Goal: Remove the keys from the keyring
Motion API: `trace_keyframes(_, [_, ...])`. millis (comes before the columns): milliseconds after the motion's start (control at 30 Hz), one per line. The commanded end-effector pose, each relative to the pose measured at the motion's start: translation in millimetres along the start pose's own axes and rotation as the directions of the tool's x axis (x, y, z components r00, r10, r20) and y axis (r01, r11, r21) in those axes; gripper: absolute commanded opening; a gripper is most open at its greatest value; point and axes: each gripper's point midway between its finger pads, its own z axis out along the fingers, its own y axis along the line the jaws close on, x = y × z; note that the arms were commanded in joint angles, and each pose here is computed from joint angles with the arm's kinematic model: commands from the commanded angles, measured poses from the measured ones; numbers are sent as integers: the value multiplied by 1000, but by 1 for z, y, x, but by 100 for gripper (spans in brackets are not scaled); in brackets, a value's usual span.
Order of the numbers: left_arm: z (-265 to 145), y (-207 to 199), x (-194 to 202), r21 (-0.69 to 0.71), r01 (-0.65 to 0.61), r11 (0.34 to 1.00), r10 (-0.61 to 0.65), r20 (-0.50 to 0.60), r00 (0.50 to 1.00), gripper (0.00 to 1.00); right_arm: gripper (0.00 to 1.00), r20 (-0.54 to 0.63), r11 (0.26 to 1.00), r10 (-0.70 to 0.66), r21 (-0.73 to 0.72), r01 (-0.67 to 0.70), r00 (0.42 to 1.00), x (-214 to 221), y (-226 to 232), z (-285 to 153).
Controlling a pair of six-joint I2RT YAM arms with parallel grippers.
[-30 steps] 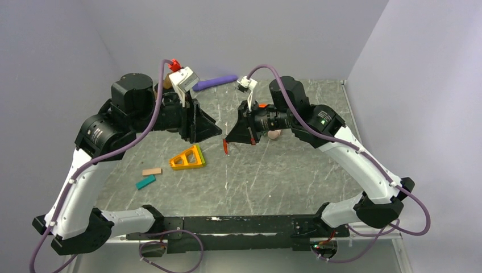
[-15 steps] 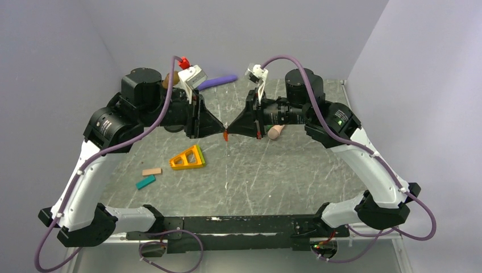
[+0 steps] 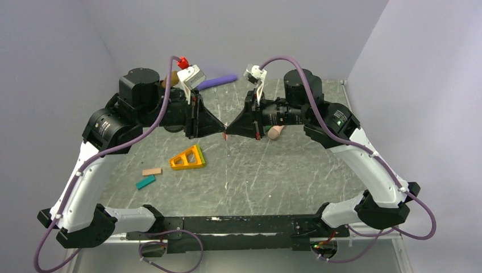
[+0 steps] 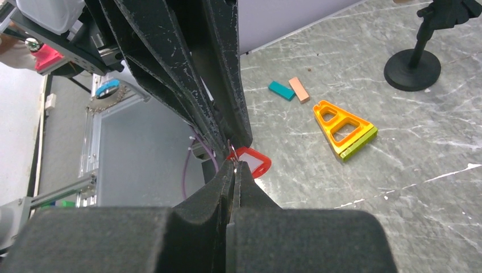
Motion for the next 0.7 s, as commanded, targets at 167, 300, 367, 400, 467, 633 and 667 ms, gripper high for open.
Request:
trace_keyframes(167, [-8,-19,-5,87,-67,994,62,61,996,14,0,30,998,-48,-26,49,998,-15,11,1])
trace_keyframes(300, [-7,-20,-3,105,-63,992,58,58,997,0,0,37,998,-46,-30,47,998,-17,13,2])
trace_keyframes(367, [-8,-21,-4,106,-68,992,62,61,996,0,0,34,999,-44,-30,45,998,-16,13,2])
trace_keyframes(400, [-8,-22,-4,109,-71,992,64,64,996,0,0,36,999,-43,-27,44,998,-17,13,1])
trace_keyframes(467, [-10,-23,-6,109,-75,991,67,74,995,0,0,44,999,-43,-29,44,998,-18,14,2])
trace_keyframes(633, [-10,-23,-15,98,-60,993,47,135,990,0,0,97,999,-45,-6,45,994,-30,15,-2])
trace_keyframes(667, [-10,-23,-16,96,-52,994,37,150,988,0,0,117,999,-47,3,47,992,-35,14,-3])
